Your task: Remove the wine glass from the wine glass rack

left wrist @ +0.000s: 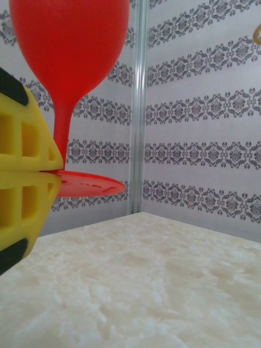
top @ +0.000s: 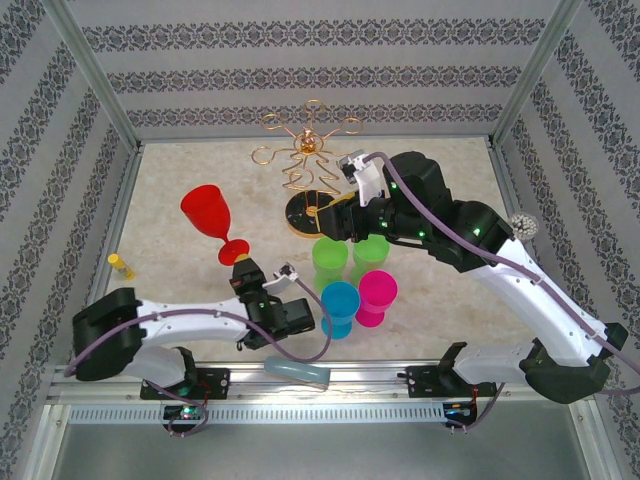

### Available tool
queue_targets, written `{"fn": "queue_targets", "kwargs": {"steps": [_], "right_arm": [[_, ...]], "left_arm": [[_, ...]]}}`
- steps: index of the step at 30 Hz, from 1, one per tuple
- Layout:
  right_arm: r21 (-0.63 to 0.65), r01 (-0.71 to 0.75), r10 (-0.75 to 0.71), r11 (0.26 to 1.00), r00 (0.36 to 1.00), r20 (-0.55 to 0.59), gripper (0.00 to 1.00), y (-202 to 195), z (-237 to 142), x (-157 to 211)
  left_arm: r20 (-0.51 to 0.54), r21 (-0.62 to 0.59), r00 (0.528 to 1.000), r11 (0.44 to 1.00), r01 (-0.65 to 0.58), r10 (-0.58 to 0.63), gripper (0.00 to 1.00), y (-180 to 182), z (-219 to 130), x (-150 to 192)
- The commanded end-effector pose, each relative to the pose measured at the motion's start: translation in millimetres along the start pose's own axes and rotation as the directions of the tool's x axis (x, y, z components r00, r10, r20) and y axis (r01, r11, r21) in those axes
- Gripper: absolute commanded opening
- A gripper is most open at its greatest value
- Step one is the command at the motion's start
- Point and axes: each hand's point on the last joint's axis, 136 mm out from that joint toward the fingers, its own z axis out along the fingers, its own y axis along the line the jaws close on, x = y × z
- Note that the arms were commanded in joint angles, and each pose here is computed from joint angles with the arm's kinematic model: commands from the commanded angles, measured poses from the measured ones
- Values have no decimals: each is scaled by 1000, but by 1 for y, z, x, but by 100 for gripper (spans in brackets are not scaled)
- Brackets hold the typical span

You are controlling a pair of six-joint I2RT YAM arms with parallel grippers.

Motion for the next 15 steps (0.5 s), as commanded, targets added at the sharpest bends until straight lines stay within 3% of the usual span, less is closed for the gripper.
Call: {"fn": "queue_targets", "kwargs": {"steps": [1, 15], "right_arm": [[-26, 5, -5, 1000, 1000, 5, 47, 4, 0, -5], [-83, 32, -34, 996, 999, -32, 47, 21, 24, -24]], "left_arm": [[25, -32, 998, 998, 54, -53, 0, 16, -5, -7], [72, -6, 997, 1000, -11, 11, 0, -1, -10, -7]]}}
